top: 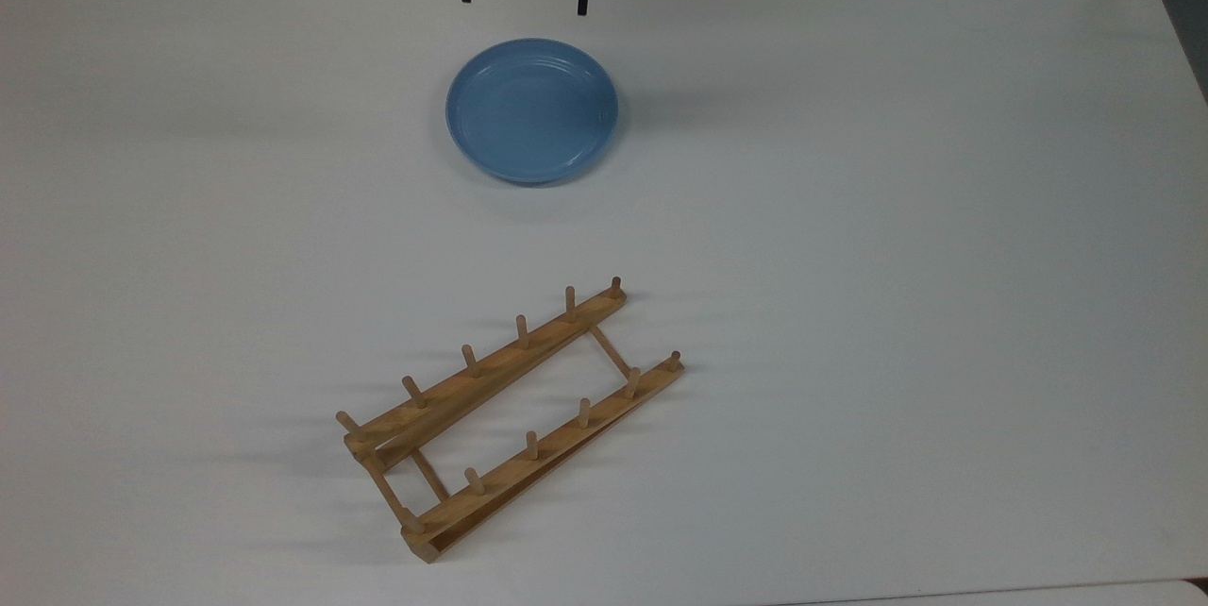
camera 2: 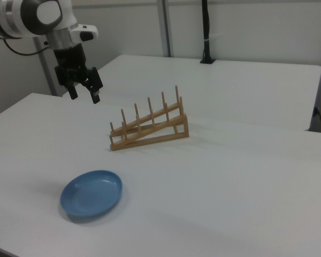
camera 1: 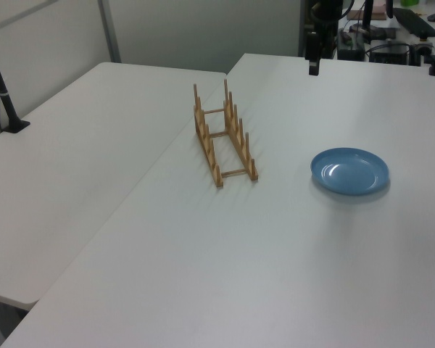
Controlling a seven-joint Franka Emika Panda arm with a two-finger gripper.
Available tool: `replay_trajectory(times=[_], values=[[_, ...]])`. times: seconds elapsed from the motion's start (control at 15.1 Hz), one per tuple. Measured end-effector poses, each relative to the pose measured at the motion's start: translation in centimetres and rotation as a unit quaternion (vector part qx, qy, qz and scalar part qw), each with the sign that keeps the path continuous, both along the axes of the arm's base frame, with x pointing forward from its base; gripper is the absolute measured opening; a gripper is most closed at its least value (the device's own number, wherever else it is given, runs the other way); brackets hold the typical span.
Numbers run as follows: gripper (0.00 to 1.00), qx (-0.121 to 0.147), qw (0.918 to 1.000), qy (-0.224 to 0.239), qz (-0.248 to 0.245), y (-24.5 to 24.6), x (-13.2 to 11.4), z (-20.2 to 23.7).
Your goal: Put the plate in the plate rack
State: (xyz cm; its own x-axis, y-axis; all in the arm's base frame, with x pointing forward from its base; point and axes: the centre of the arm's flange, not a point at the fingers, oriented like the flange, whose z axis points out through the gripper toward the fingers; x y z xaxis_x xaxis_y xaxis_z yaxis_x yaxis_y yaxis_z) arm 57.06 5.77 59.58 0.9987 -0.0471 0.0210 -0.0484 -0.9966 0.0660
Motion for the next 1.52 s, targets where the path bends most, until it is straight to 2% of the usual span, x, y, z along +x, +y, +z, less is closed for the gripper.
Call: replay_trajectory(times=[0.73,0.93,1.19,1.52], values=[[1.00,-0.001,1.0000,0.008,0.005,0.0,-0.2,-0.6],[1.00,-0.002,0.9984,0.020,0.053,-0.6,-0.2,-1.4],[1.00,-0.001,0.9916,0.051,0.119,-2.8,-0.1,-6.3],[0.96,-0.031,0.9825,0.076,0.167,-4.9,-0.4,-15.1]])
